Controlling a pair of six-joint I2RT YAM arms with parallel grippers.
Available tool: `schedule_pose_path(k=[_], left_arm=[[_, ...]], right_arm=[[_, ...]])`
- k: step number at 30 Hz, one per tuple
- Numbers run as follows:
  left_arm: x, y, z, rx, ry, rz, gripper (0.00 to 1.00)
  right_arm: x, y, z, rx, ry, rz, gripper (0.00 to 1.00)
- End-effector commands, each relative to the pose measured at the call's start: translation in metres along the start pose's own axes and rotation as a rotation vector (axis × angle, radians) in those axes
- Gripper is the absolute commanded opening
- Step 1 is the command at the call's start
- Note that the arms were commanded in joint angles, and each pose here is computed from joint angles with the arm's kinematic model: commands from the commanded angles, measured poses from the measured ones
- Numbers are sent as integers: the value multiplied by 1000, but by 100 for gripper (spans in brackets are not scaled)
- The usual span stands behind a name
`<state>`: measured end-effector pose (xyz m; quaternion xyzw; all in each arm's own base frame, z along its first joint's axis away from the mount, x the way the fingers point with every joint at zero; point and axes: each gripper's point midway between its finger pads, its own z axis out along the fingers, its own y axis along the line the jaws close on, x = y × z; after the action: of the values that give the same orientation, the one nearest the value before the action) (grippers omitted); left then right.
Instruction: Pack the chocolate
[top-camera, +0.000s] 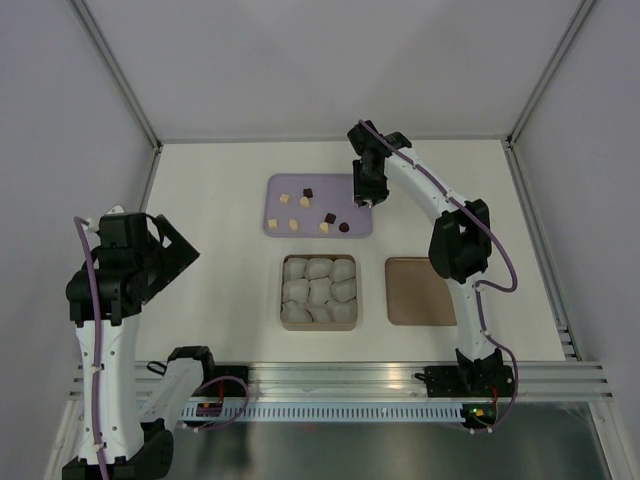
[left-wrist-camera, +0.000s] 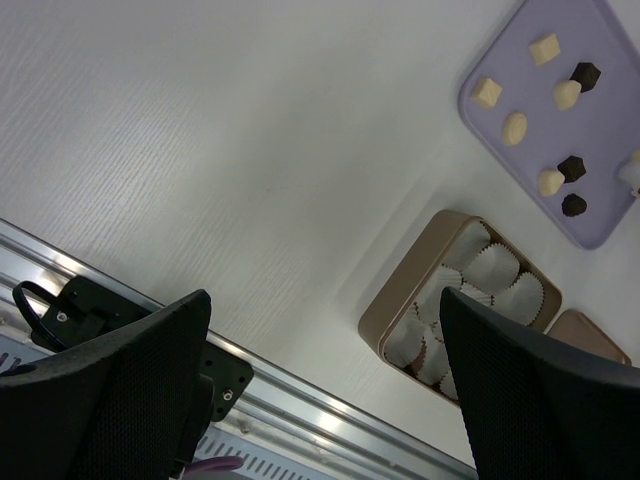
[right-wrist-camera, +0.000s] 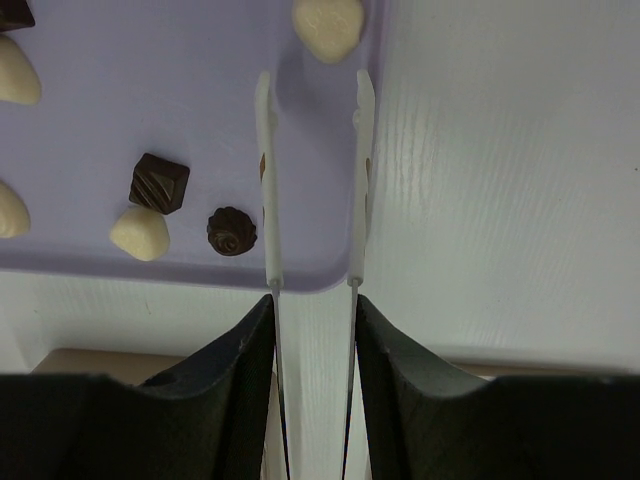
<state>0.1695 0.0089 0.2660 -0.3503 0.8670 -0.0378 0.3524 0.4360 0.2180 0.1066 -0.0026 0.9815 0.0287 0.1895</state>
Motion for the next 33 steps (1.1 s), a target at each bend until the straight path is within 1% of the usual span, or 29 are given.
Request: schedule_pose_path(k=[1,18,33], left_arm=[[-3,-7,0,29,-13,-34,100],[-3,-7,5,27,-13,-20,100],[-5,-9,6,37,-9,14,100]], right_arm=[[-17,5,-3,5,-57,29,43],[-25,10,11,7,-72,53,44],[-27,9,18,26,-79,74,43]])
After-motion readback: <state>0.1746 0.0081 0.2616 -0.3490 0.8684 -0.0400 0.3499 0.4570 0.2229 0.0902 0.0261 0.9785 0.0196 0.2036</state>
